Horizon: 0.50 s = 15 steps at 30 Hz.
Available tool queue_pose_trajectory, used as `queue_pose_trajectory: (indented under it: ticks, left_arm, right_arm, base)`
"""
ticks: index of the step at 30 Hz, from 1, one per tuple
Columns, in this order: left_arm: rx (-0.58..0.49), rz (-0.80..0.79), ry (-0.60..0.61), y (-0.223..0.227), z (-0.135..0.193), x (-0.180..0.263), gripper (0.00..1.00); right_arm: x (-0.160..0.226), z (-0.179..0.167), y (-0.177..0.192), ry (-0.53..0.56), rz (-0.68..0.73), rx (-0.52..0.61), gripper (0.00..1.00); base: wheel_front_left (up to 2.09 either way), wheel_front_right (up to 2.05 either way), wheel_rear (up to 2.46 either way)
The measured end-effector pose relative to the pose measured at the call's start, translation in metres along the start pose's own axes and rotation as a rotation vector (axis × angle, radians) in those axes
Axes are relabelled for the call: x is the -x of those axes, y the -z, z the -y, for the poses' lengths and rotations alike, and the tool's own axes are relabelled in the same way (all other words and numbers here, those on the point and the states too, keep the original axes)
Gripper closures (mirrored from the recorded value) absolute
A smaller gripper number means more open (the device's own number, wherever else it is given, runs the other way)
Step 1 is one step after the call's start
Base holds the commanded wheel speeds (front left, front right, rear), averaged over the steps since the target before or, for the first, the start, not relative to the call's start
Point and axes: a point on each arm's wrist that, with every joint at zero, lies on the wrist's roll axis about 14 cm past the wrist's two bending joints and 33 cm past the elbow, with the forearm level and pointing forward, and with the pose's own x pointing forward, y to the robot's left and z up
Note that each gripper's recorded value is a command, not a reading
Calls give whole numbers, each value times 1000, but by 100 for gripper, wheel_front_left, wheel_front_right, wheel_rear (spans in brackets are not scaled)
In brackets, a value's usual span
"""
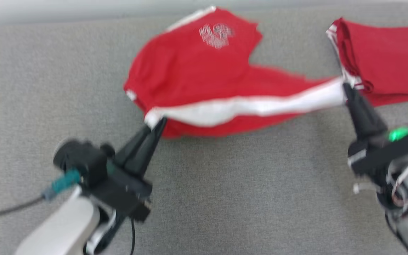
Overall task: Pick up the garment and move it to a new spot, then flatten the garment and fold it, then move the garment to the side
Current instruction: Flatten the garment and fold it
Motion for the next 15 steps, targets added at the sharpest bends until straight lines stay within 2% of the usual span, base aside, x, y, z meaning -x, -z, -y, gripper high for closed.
queue_pose_trajectory:
  ticks: [12,15]
  left_arm:
    - [61,-134,-18,53,43,68,100]
    - [56,-155,-56,61,43,85,100]
  right_arm:
    - [96,2,47,111,-118,-64,100]
    - [117,-2,60,138,-144,-94,100]
  base:
    - [0,0,0]
    - [0,0,0]
